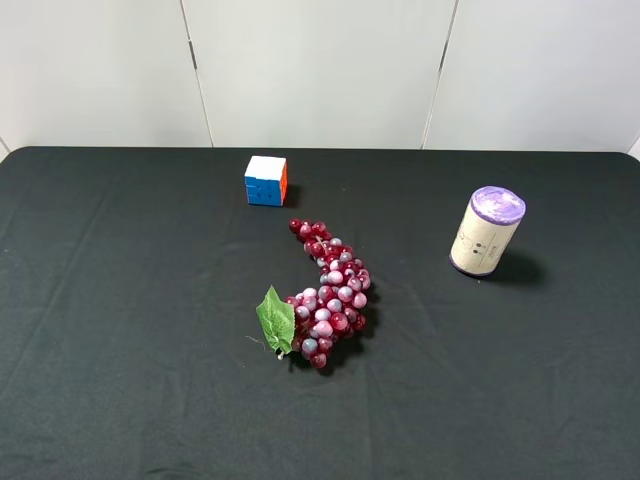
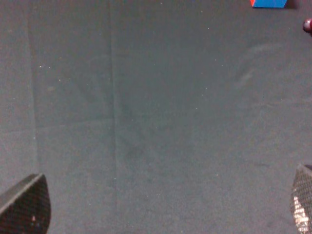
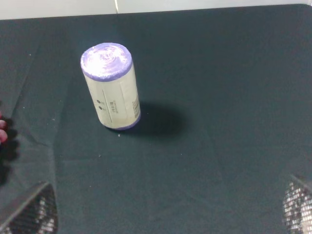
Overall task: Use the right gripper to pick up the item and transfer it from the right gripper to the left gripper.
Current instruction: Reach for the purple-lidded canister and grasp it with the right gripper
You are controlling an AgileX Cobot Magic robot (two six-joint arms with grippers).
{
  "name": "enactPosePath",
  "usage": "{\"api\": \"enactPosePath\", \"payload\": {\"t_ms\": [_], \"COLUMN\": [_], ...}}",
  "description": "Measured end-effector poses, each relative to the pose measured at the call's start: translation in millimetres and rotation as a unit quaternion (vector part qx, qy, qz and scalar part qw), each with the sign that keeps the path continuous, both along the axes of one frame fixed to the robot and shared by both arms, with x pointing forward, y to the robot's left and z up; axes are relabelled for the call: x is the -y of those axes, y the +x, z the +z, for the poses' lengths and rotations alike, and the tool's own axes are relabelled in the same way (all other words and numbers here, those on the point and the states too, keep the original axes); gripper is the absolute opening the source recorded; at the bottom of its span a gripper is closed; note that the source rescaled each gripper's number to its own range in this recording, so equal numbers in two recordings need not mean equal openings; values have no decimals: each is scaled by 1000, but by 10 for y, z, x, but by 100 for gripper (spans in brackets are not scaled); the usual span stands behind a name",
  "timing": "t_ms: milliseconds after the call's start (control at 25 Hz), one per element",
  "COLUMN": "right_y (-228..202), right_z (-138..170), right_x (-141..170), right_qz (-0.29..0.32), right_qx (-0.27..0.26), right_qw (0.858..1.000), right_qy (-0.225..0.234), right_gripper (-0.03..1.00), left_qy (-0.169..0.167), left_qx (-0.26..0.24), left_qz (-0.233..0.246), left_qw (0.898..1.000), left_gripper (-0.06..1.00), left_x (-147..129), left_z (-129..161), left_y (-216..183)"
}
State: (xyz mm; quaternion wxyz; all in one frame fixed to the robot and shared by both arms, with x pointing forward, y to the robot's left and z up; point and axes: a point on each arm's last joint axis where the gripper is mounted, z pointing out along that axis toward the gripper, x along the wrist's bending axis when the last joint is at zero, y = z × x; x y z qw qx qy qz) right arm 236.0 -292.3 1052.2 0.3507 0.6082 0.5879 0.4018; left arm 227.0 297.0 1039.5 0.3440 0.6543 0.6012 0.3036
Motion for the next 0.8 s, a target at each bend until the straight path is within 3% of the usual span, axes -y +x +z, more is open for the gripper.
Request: {"api": "enactPosePath", "payload": {"t_ms": [800], "right_y": [0], "right_z": [0], "right_x": [0], "right_qz": [0], "right_qx": [0], "right_qw": [1000], "right_qy": [0], "right_gripper": [100], "left_qy": [0], "left_qx": [0], "left_qz": [0], "left_qw": [1000], "left_gripper": [96], "left_x": [0], "left_z": [0], "left_y": [0]}}
